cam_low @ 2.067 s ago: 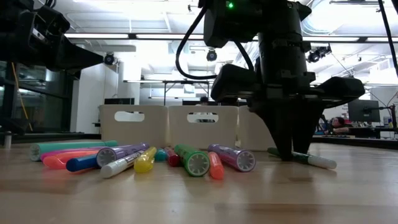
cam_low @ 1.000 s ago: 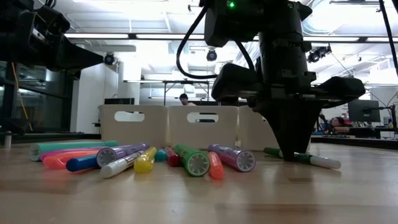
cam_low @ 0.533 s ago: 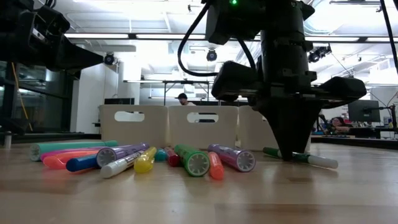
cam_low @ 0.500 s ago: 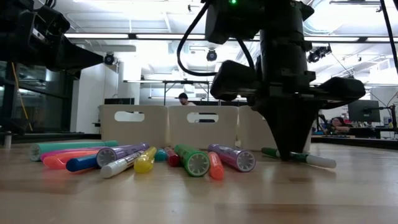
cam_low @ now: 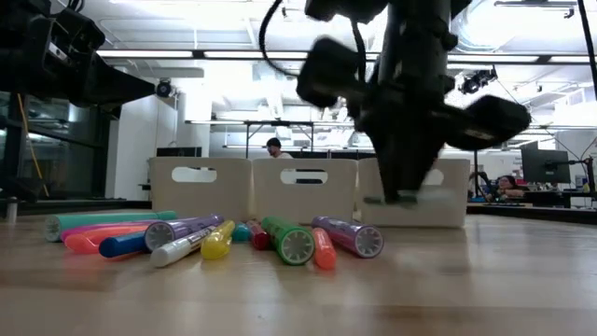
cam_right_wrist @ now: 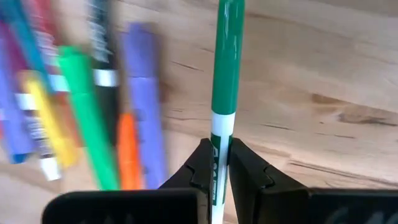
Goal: Pick & Place Markers
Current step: Put the green marker into the middle white bin
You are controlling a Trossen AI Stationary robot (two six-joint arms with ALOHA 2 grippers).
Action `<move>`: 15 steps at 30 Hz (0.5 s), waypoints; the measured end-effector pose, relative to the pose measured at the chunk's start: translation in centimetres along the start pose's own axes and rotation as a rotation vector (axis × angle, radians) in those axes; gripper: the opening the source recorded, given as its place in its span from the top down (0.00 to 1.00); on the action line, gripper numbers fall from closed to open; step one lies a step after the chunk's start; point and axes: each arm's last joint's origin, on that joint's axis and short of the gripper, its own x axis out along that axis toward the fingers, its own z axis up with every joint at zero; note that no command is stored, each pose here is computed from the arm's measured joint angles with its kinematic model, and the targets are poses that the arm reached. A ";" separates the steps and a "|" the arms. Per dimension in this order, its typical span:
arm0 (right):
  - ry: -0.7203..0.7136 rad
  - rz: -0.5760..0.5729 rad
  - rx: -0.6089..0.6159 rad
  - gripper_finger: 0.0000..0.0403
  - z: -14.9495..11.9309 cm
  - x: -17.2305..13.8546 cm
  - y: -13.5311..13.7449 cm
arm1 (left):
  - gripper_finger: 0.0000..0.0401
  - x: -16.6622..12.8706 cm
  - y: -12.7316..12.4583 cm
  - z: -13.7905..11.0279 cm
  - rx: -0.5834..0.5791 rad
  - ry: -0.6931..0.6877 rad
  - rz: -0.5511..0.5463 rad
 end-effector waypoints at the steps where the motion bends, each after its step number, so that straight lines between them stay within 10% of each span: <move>1: -0.010 0.023 -0.002 0.95 0.0 -0.4 0.2 | 0.98 0.0 0.0 0.0 0.000 0.000 0.000; 15: -0.179 0.212 -0.070 0.95 3.9 -6.5 4.1 | 0.98 0.0 0.0 0.0 0.000 0.000 0.000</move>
